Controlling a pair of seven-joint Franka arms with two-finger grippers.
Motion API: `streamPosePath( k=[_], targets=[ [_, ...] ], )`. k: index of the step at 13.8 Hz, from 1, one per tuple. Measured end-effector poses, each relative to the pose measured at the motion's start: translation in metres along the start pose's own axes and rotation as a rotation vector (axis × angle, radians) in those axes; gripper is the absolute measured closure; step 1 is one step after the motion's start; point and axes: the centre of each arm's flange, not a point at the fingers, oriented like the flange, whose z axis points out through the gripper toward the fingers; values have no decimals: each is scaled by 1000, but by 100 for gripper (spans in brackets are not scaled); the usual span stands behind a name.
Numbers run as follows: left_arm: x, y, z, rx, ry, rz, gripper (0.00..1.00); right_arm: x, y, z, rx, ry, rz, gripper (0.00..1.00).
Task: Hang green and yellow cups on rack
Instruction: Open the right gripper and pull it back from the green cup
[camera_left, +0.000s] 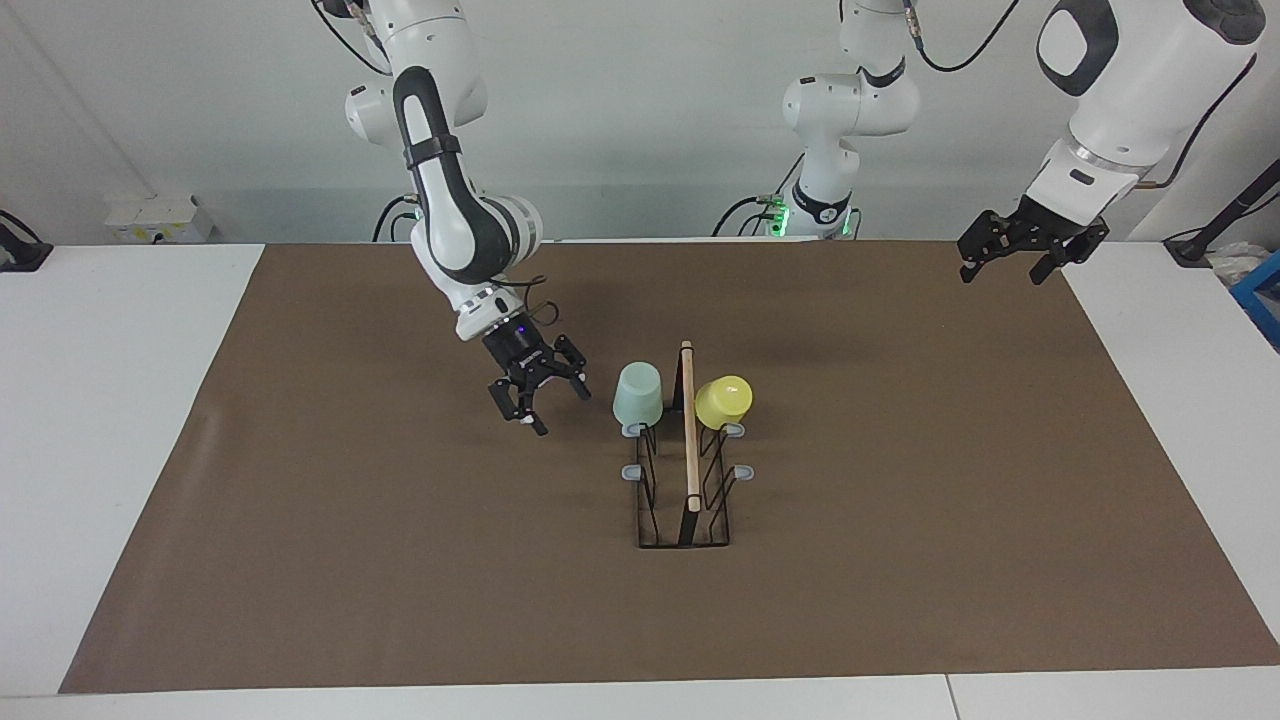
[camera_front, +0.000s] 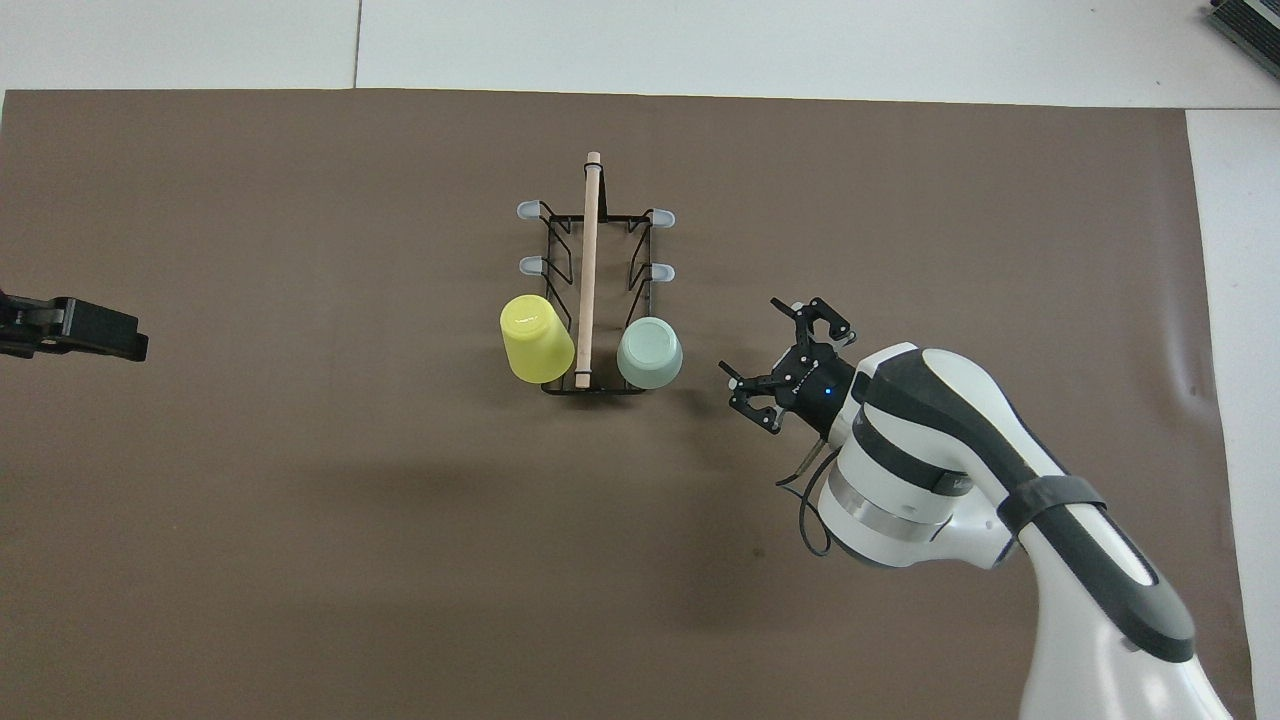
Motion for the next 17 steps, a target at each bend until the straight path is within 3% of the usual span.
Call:
streamPosePath(
  k=[8, 13, 15, 17],
  targets=[
    [0, 2, 0, 1, 2, 3, 0, -20, 97, -29, 48, -152, -565, 0],
    [0, 0, -1, 1, 3, 0, 0, -73, 168, -67, 280, -129, -717, 0],
    [0, 0, -1, 1, 3, -2, 0, -78, 192, -89, 393, -174, -697, 0],
    [0, -1, -1, 1, 3, -3, 0, -57, 213, -107, 465, -249, -665, 0]
  ],
)
